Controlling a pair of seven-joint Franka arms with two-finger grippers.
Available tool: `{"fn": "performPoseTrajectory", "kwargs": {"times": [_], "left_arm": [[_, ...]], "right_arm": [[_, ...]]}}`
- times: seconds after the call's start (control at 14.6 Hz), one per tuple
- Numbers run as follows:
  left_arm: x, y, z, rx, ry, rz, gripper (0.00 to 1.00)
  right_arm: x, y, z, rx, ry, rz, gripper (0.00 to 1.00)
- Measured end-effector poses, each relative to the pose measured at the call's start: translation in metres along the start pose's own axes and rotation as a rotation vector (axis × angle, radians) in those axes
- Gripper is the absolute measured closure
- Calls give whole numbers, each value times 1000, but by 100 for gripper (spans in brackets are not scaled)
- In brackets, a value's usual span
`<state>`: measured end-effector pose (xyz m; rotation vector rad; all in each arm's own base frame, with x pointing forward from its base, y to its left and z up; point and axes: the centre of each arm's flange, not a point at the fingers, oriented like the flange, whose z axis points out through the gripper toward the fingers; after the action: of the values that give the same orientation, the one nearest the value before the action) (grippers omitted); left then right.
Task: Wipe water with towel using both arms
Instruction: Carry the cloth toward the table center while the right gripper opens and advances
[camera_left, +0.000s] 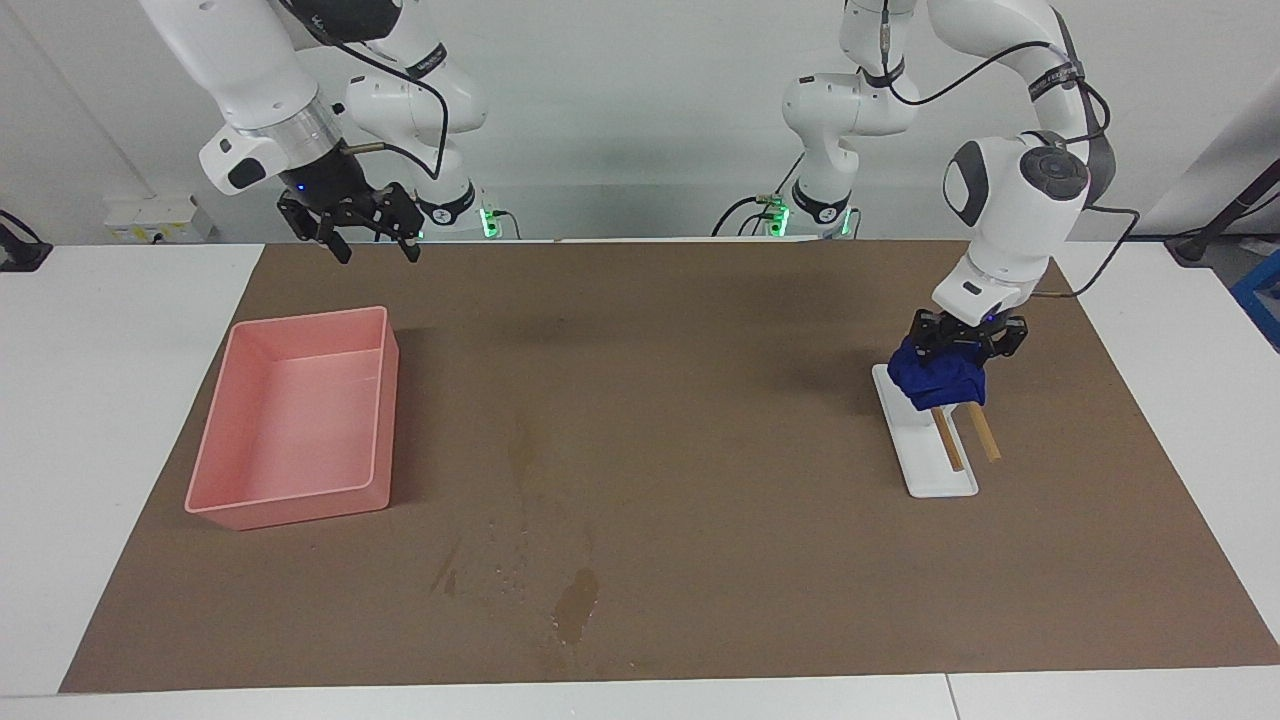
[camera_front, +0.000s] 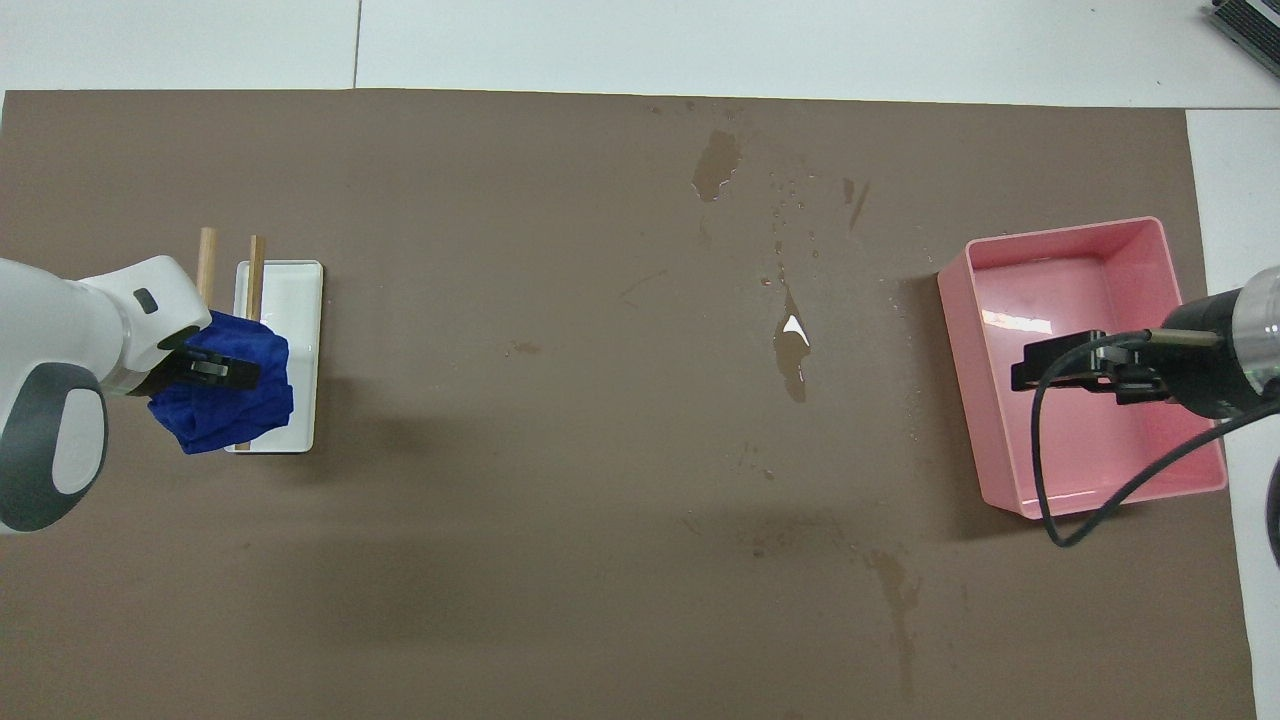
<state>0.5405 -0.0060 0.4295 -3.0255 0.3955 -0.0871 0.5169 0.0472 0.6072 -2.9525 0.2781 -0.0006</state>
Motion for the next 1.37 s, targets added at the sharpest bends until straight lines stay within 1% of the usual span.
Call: {"fn": "performPoseTrajectory", "kwargs": {"times": [0.07,0.14,0.21,0.27,0.48,0.62,0.75,0.89,1.09,1.23,1.37], "left_arm": [[-1,-4,-2,2,4,-4,52],[-2,-6,-4,4,10,-6,61],[-2,-6,-6,4,14,-5,67],[-2,-5,-7,4,14,-4,70],[0,-5,-10,6,20,-4,71],[4,-6,-20,7,21,-3,79],[7,-8,-42,2,1,-8,79],[9,-10,-77,-7,-18,-16,79],[8,-9,-128,-66,-25,-40,79],[8,-4,-150,-110,-27,-62,79],[9,10,-166,-181,-27,-100,79]], "right_arm": [[2,-2,4,16,10,23,0],[3,-4,7,33,19,47,0],[4,-6,11,44,26,68,0],[4,-9,15,51,29,84,0],[4,-19,24,95,38,152,0],[6,-21,27,122,45,209,0],[6,-22,29,147,37,257,0],[7,-25,32,199,25,319,0],[8,-25,36,218,31,371,0],[8,-25,37,219,27,376,0],[7,-28,37,247,10,419,0]]}}
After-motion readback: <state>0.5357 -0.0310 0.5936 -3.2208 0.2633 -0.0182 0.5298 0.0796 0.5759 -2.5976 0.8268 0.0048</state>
